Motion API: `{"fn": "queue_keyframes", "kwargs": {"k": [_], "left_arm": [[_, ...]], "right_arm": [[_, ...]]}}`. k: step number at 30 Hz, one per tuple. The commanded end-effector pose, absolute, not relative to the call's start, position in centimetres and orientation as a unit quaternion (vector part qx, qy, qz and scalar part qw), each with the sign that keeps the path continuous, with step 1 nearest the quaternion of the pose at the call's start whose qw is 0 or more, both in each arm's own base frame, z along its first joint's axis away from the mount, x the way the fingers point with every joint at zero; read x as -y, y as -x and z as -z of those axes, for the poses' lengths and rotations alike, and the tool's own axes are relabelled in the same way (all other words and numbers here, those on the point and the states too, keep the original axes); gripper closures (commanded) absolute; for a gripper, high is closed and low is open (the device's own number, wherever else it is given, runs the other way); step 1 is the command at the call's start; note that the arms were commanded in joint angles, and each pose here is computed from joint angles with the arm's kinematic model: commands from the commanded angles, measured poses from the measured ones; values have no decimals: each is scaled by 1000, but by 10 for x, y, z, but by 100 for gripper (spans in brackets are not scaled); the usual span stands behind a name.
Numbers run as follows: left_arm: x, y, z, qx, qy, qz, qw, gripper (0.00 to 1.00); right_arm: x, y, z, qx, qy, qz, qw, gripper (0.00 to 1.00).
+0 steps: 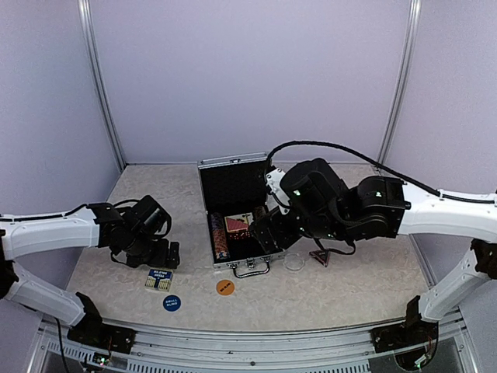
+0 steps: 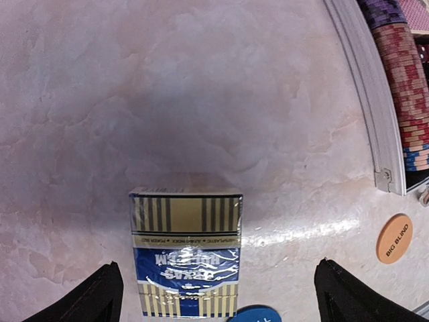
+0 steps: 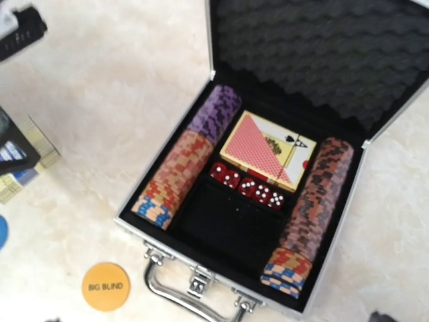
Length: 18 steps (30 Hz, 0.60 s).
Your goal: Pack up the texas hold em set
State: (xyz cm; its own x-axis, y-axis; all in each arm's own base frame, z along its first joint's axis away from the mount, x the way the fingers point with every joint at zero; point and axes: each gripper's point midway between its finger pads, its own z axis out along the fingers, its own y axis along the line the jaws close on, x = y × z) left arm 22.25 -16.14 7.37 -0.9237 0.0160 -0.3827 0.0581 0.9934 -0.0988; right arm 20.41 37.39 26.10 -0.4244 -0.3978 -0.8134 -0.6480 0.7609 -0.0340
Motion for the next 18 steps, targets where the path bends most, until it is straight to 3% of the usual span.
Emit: {"fn": "queue_keyframes", "kwargs": {"k": [1,12,18], "left_arm": [[151,-217,-74,-983,3,26,183,1],[164,-192,-14,-993,-23,-31,110,1],[161,-190,-4,-994,-16,-39,103,8]], "right_arm": [[-365,-198,-253,-828,306,-166,440,0],[-358,-181,-255,-809,327,-196,448,0],[-347,-177,-254,-805,324,-205,453,0]]}}
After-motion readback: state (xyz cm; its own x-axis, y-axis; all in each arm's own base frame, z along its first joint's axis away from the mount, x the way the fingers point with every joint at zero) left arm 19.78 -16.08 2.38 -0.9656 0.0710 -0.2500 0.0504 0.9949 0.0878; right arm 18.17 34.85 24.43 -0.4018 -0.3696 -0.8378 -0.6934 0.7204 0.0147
